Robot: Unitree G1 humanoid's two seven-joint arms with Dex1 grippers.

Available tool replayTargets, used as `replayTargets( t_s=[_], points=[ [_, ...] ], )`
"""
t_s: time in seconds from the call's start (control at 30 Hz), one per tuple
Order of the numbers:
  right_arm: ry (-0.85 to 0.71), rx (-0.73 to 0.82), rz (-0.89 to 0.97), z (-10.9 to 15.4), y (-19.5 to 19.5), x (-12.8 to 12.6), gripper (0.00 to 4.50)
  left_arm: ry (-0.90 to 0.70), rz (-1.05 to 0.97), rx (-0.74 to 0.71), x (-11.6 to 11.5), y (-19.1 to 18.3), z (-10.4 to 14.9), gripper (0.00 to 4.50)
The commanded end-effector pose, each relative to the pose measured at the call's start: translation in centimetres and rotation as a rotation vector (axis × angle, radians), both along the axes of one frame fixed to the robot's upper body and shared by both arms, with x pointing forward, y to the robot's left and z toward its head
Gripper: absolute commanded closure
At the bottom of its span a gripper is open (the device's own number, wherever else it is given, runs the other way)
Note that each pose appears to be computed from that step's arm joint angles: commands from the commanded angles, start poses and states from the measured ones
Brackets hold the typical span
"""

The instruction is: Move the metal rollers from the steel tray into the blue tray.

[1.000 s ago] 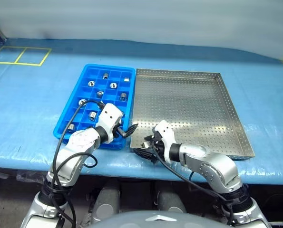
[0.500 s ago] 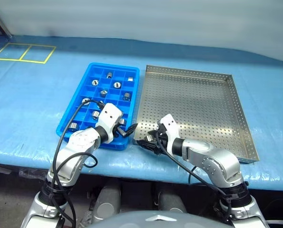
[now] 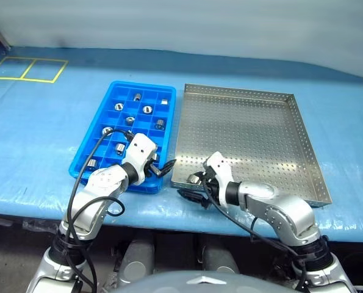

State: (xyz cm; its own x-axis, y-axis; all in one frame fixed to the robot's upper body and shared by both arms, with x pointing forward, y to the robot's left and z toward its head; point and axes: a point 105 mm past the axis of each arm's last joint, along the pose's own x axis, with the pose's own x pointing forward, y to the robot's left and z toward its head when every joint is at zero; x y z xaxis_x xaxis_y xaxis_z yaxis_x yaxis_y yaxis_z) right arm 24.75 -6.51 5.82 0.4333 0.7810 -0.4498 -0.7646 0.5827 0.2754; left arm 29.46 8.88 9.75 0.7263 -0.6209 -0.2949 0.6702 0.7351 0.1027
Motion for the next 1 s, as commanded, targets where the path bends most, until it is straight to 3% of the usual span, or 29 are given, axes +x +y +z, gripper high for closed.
replayTargets(
  t_s=[0.03, 0.33, 0.67, 1.0],
  points=[
    [-0.031, 0.072, 0.044, 1.6, 1.0, -0.5, 0.04, -0.056, 0.002, -0.006, 0.1, 0.0, 1.2, 0.26],
    [0.026, 0.142, -0.105, 2.3, 0.1, 1.7, 0.04, -0.048, -0.001, -0.011, 0.0, -0.2, 1.1, 0.26],
    [0.027, 0.064, -0.155, 1.2, -0.4, 3.8, 0.04, -0.054, 0.015, -0.007, 0.2, 0.3, 1.3, 0.26],
    [-0.069, -0.007, -0.036, 1.6, 0.9, 3.9, 0.04, -0.065, 0.053, 0.009, 0.4, 1.4, 1.5, 0.26]
  ],
)
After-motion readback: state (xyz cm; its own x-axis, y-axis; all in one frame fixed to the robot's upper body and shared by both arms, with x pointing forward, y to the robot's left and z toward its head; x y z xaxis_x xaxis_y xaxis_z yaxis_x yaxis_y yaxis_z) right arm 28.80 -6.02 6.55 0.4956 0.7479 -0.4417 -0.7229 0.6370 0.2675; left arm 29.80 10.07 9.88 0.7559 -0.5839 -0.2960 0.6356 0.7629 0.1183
